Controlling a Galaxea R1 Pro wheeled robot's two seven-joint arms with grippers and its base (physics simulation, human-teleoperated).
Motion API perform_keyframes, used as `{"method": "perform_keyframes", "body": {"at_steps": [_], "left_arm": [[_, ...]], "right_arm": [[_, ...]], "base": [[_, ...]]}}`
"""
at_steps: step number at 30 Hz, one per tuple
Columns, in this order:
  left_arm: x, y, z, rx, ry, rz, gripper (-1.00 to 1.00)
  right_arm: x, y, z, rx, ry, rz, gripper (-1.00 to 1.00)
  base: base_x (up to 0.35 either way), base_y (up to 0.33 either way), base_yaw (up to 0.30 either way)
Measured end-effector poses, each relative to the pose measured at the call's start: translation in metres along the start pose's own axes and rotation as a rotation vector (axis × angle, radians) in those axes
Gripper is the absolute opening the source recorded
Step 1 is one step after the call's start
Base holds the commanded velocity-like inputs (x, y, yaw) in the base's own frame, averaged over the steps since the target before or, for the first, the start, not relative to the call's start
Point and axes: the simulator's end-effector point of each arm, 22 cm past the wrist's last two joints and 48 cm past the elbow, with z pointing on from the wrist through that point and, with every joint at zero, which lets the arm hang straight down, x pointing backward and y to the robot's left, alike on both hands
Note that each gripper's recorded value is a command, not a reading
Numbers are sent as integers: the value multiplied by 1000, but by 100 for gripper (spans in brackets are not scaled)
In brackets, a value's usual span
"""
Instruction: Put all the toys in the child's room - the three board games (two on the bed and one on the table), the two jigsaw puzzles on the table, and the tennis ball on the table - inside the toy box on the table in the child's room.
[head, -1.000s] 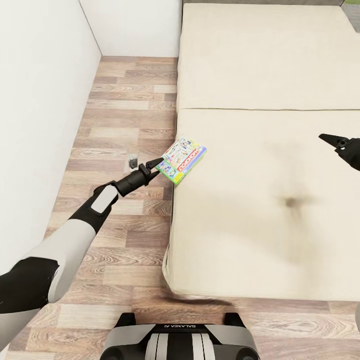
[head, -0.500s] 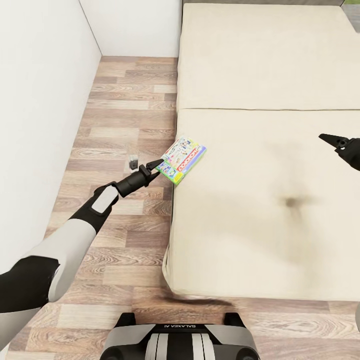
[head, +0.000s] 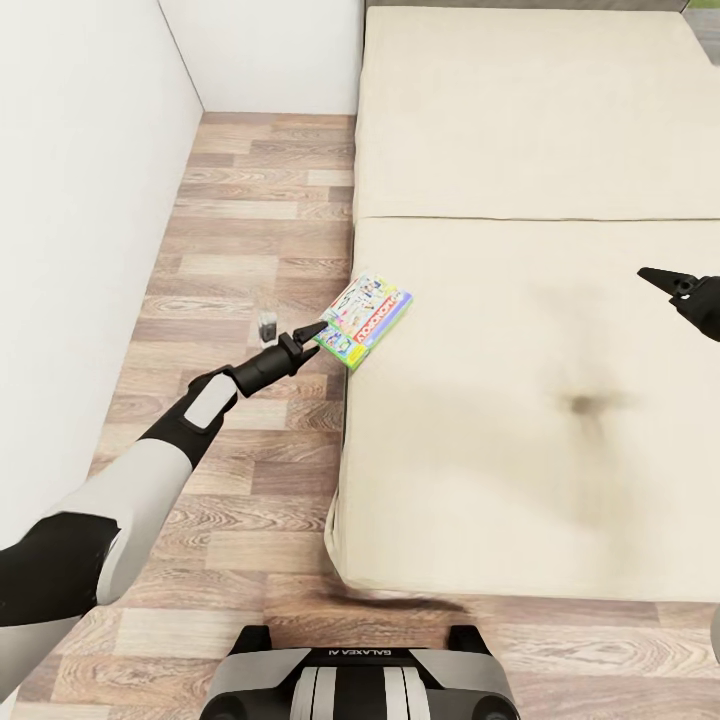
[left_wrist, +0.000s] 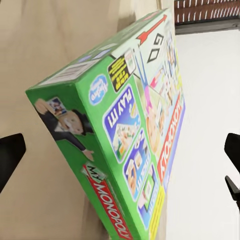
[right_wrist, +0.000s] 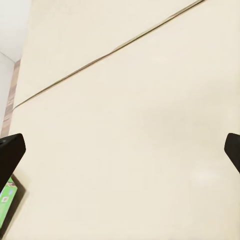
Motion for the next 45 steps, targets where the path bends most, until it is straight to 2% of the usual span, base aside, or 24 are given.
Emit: {"method": "perform_keyframes", "body": {"at_steps": [15,33,45], "left_arm": [[5,10,-4,-28,15,20,100],[7,13,-5,-34,19,21,100],[9,25,-6,-59,5,15,100]], "right_arm": [[1,0,0,0,2,0,100],[1,0,0,0,3,0,100],[2,0,0,0,3,0,100]], "base": [[0,0,0],[0,0,0],[0,0,-1]]}}
